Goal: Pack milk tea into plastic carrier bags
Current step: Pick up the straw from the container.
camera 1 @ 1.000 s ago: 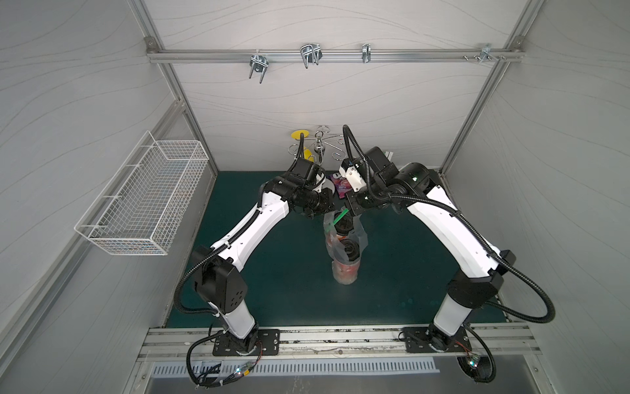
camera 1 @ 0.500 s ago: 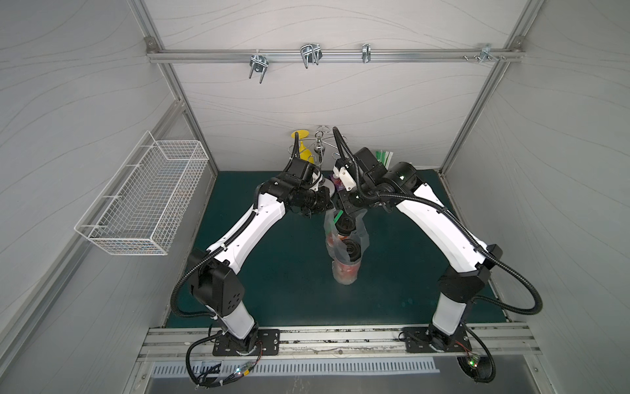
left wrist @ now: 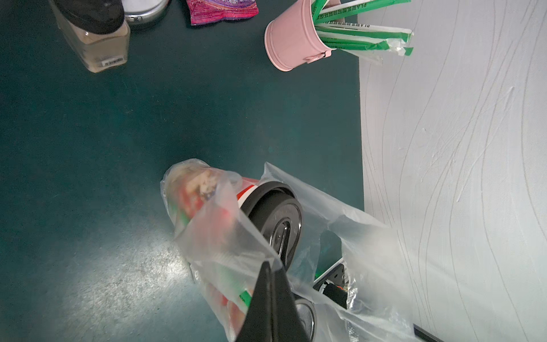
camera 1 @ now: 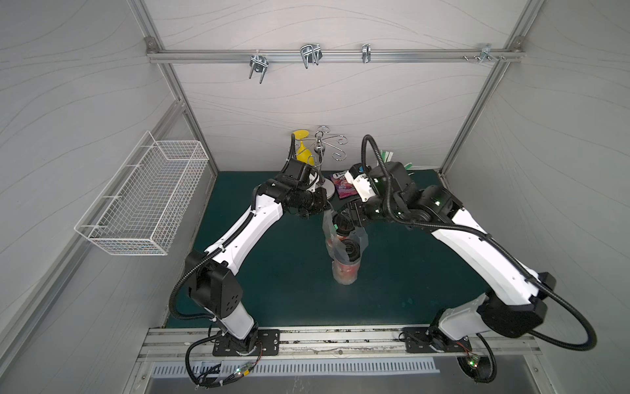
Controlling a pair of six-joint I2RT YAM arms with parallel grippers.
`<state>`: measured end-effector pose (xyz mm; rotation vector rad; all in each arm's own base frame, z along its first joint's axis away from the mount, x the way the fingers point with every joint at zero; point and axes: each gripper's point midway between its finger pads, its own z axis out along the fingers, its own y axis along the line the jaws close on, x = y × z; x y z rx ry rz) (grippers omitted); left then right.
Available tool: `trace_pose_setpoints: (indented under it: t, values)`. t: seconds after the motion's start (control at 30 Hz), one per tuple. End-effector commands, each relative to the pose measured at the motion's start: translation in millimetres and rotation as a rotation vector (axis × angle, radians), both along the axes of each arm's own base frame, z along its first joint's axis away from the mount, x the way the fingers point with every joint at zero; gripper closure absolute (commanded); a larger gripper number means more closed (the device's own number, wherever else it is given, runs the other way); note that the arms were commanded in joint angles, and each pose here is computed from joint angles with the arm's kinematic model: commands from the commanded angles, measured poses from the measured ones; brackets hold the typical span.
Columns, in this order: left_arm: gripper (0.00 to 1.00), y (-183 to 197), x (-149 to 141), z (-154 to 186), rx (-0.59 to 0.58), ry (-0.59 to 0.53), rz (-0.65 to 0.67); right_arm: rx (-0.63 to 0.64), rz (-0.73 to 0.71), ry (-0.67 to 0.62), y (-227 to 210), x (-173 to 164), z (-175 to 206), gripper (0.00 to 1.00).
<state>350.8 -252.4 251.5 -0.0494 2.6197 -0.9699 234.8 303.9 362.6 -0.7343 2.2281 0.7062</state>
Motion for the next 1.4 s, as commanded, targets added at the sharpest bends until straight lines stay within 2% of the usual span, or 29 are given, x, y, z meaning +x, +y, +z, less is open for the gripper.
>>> trace_pose_setpoints:
  t: [0.0,0.1,0.2,0.33,0.4,0.47,0.67,0.87,1.17,1.37]
  values:
    - [1.0,-0.1,1.8,20.9,-0.04,-0.054,0.001,-0.003,-0.092,-0.071,-24.2,27.0,8.2,0.43]
    - [1.0,-1.2,1.2,21.7,-0.049,-0.053,-0.004,-0.059,-0.261,-0.086,-77.6,67.2,-2.8,0.43]
    - [0.98,-1.8,0.4,23.3,-0.058,-0.056,-0.008,-0.11,-0.349,-0.044,-112.4,105.2,-25.7,0.43]
    - [0.64,7.0,0.0,27.4,-0.041,-0.057,0.012,-0.191,-0.338,-0.073,-117.5,148.6,-50.0,0.44]
    - [0.55,11.8,-2.5,33.3,-0.03,-0.069,0.012,-0.187,-0.339,-0.079,-116.8,173.4,-60.6,0.45]
    - [0.51,15.9,-5.8,38.8,-0.015,-0.085,0.013,-0.196,-0.35,-0.078,-116.1,196.3,-70.8,0.51]
    - [0.47,35.6,-20.1,53.6,0.057,-0.122,0.026,-0.274,-0.337,-0.112,-99.8,253.2,-101.3,0.57]
    - [0.44,51.5,-46.3,61.4,0.094,-0.152,0.008,-0.306,-0.38,-0.167,-95.7,294.4,-117.5,0.58]
    - [0.44,57.9,-90.7,54.9,0.097,-0.147,0.005,-0.385,-0.43,-0.216,-96.6,331.3,-147.3,0.59]
    - [0.45,50.4,-106.0,51.6,0.073,-0.138,-0.012,-0.456,-0.447,-0.255,-101.0,348.1,-159.9,0.62]
